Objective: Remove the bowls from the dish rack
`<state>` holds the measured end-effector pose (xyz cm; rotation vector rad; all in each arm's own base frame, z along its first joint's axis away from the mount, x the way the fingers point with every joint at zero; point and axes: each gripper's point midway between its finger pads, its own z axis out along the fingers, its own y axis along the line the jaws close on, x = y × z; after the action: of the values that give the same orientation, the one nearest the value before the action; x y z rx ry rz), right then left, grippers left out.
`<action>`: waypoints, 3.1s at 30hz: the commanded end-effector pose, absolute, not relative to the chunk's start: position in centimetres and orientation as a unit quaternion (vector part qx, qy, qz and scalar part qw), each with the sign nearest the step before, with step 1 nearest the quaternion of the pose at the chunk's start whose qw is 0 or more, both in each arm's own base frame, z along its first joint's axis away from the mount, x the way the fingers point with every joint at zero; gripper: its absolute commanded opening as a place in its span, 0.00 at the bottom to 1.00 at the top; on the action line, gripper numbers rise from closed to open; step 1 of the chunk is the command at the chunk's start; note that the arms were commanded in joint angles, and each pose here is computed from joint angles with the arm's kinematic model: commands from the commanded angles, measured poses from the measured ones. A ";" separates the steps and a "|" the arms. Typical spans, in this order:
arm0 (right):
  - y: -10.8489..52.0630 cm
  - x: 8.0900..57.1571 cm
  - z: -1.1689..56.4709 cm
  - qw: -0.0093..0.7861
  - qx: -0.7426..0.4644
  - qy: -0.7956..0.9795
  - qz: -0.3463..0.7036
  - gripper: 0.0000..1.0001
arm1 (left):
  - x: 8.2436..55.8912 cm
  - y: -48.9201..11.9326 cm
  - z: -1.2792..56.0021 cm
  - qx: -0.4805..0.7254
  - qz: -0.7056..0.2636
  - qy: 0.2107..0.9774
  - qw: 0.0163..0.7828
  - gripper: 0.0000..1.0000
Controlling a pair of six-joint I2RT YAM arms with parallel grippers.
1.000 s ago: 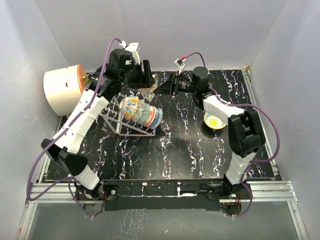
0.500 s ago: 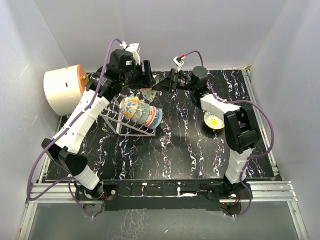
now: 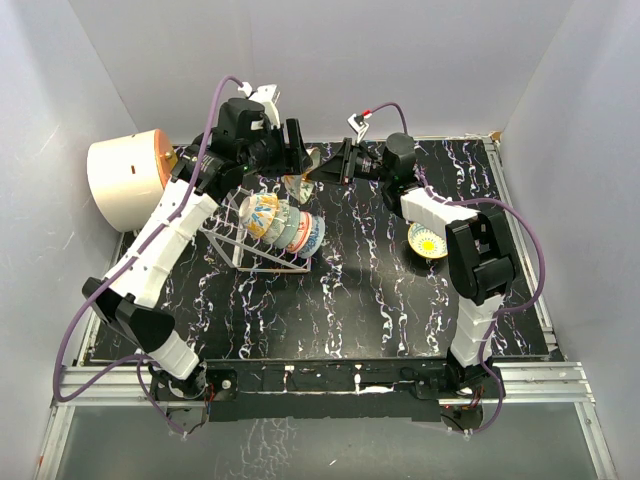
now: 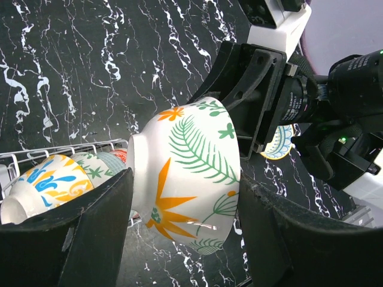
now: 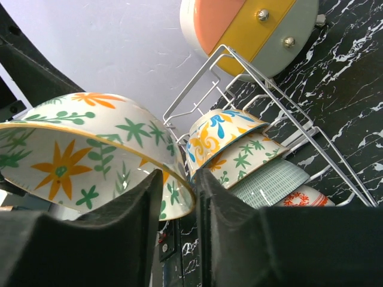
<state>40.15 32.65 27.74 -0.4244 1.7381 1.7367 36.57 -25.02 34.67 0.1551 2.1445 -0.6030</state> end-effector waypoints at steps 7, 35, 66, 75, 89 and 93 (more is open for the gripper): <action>32.8 39.4 31.1 0.352 -0.202 0.624 0.668 0.08 | 35.7 -25.1 37.1 0.060 -0.269 0.842 0.464 0.24; 28.4 39.3 30.1 0.354 -0.135 0.663 0.646 0.07 | 35.8 -23.6 37.2 0.033 -0.244 0.842 0.480 0.94; 1.1 35.3 16.0 0.363 0.290 0.843 0.271 0.07 | 35.3 -20.7 34.6 0.045 -0.169 0.860 0.479 0.97; -0.6 33.9 14.5 0.353 0.322 0.852 0.213 0.07 | 34.7 -20.6 33.8 0.043 -0.173 0.864 0.471 0.97; -2.6 32.3 12.2 0.326 0.382 0.852 0.149 0.07 | 33.9 -20.1 33.4 0.042 -0.169 0.868 0.465 0.97; -2.6 32.4 11.7 0.318 0.389 0.851 0.151 0.07 | 34.0 -20.1 33.4 0.042 -0.170 0.867 0.466 0.97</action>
<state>31.26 -1.99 10.73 1.0076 2.3115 0.3953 35.20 -20.97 31.54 0.1083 2.1740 -0.4084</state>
